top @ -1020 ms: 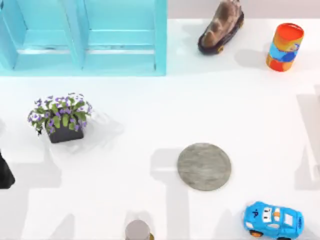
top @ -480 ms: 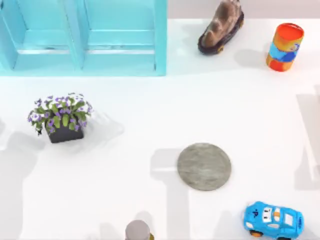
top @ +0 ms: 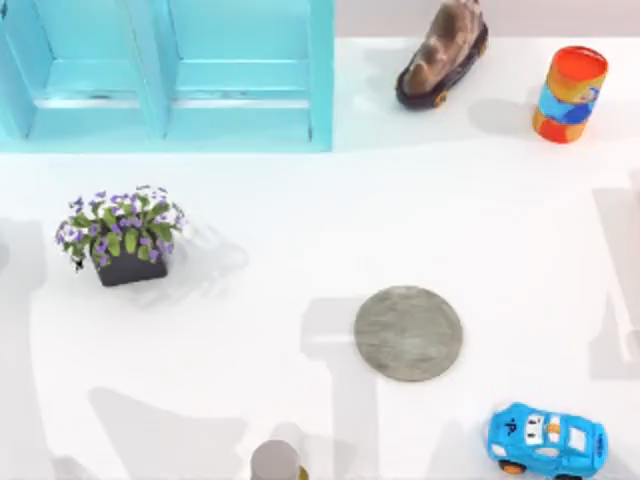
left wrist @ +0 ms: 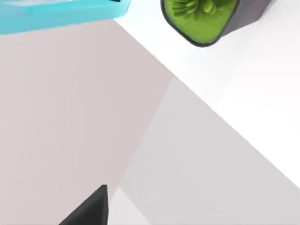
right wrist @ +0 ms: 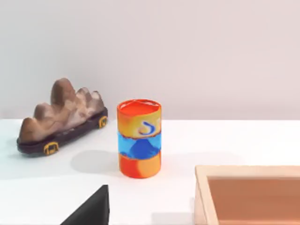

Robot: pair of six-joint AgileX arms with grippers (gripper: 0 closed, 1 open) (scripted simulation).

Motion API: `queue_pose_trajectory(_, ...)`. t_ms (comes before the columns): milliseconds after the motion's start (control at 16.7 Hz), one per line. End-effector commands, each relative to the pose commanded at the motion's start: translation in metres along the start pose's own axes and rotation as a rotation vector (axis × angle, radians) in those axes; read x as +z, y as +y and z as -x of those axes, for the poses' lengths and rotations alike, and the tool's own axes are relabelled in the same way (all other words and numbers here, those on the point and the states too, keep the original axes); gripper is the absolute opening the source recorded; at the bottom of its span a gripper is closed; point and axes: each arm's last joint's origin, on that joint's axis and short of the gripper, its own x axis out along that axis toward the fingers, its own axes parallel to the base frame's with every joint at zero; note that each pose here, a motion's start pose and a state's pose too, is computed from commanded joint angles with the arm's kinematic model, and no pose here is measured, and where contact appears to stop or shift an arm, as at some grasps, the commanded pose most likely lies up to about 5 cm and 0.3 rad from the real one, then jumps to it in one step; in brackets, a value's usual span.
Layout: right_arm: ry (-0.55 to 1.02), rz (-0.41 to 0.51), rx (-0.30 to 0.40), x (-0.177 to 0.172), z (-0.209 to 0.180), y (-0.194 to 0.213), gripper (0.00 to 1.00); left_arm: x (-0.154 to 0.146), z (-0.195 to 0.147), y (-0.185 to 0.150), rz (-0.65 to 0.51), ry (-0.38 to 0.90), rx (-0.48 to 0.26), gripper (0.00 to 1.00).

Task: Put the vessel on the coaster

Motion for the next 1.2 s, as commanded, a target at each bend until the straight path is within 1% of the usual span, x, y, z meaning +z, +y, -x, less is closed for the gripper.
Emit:
queue_pose_trajectory(180, 0.0, 0.0, 0.0, 0.0, 0.0, 0.0, 1.0, -0.005, -0.035, 0.017, -0.195, -0.004, -0.225, 1.0)
queue_pose_trajectory(360, 0.0, 0.0, 0.0, 0.0, 0.0, 0.0, 1.0, -0.009, -0.074, 0.022, -0.332, -0.062, -0.435, 1.0)
queue_pose_trajectory(480, 0.0, 0.0, 0.0, 0.0, 0.0, 0.0, 1.0, -0.01, -0.097, 0.02, -0.394, -0.112, -0.551, 1.0)
queue_pose_trajectory(600, 0.0, 0.0, 0.0, 0.0, 0.0, 0.0, 1.0, -0.011, -0.116, 0.016, -0.437, -0.159, -0.642, 1.0)
queue_pose_trajectory(720, 0.0, 0.0, 0.0, 0.0, 0.0, 0.0, 1.0, -0.011, -0.128, 0.013, -0.459, -0.191, -0.7, 1.0)
queue_pose_trajectory(780, 0.0, 0.0, 0.0, 0.0, 0.0, 0.0, 1.0, -0.011, -0.131, 0.012, -0.464, -0.199, -0.713, 1.0)
queue_pose_trajectory(1200, 0.0, 0.0, 0.0, 0.0, 0.0, 0.0, 1.0, -0.01, -0.135, 0.008, -0.467, -0.202, -0.719, 1.0)
